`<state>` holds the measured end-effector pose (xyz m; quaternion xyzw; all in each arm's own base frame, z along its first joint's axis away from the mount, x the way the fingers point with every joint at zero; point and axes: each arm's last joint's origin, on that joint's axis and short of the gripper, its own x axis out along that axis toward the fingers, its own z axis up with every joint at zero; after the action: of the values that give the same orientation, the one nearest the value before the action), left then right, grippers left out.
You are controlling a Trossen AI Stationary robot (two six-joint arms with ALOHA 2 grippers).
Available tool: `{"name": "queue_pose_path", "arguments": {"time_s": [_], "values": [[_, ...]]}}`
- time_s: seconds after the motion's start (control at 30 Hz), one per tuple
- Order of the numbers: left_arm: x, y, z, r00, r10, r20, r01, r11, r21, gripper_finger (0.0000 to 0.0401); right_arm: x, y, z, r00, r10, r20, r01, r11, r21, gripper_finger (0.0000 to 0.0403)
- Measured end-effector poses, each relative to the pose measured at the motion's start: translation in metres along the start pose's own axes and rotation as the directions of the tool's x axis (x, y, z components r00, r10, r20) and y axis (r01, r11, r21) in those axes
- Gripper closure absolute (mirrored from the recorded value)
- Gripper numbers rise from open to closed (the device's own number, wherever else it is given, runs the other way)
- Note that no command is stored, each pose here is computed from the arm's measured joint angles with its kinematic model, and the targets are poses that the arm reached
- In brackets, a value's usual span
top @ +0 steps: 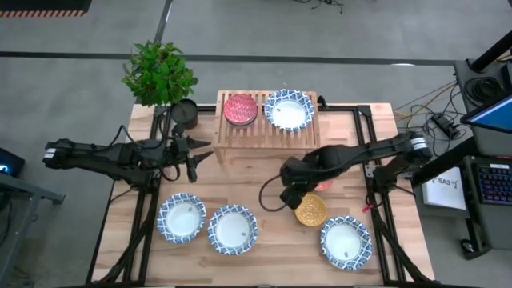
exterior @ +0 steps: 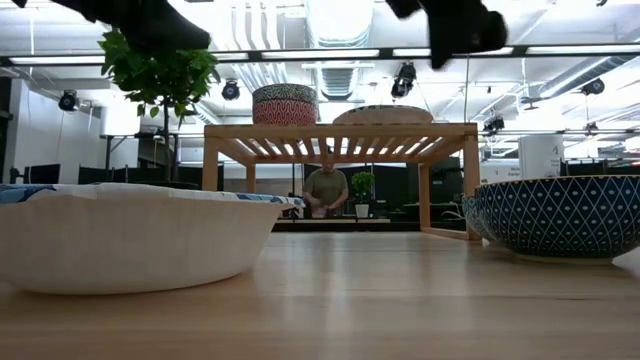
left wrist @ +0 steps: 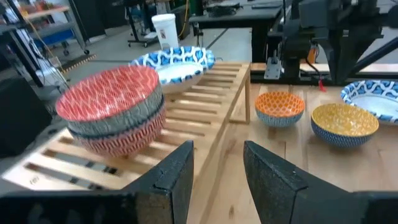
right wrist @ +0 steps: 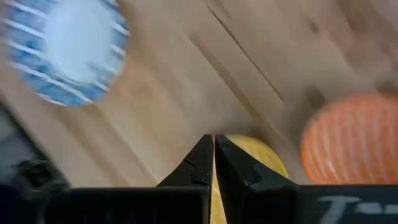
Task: Place and stack bowls onto a shelf
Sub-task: Stack the yellow bowl on top of the red bowl on the shelf
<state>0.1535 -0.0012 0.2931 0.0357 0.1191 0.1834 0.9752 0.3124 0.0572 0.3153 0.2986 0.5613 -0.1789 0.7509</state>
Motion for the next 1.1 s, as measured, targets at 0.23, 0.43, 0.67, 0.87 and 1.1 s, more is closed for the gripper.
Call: {"name": "queue_pose_path", "arguments": {"time_s": [0.23, 0.43, 0.67, 0.87, 1.1], "values": [[0.002, -0.001, -0.006, 1.0, -0.002, -0.015, 0.002, 1.0, -0.003, 0.0278, 0.036, 0.017, -0.011, 0.965, -0.046, -0.259, 0.068, 0.994, 0.08, 0.0394], [0.0, 0.0, -0.005, 1.0, -0.002, -0.008, 0.003, 1.0, 0.007, 0.0278, 0.063, 0.025, -0.015, 0.942, -0.095, -0.323, 0.139, 0.984, 0.115, 0.0393], [-0.001, -0.001, -0.009, 0.999, -0.007, -0.046, 0.008, 1.0, 0.026, 0.0278, 0.082, 0.028, -0.015, 0.908, -0.079, -0.411, 0.158, 0.974, 0.162, 0.0337], [-0.002, 0.0, -0.01, 0.999, -0.007, -0.047, 0.008, 1.0, 0.027, 0.0278, 0.094, 0.029, -0.014, 0.904, -0.11, -0.413, 0.196, 0.965, 0.172, 0.0262], [-0.002, 0.0, -0.01, 0.999, -0.007, -0.054, 0.009, 1.0, 0.03, 0.0278, 0.114, 0.032, -0.014, 0.896, -0.13, -0.425, 0.212, 0.965, 0.152, 0.0243]]}}
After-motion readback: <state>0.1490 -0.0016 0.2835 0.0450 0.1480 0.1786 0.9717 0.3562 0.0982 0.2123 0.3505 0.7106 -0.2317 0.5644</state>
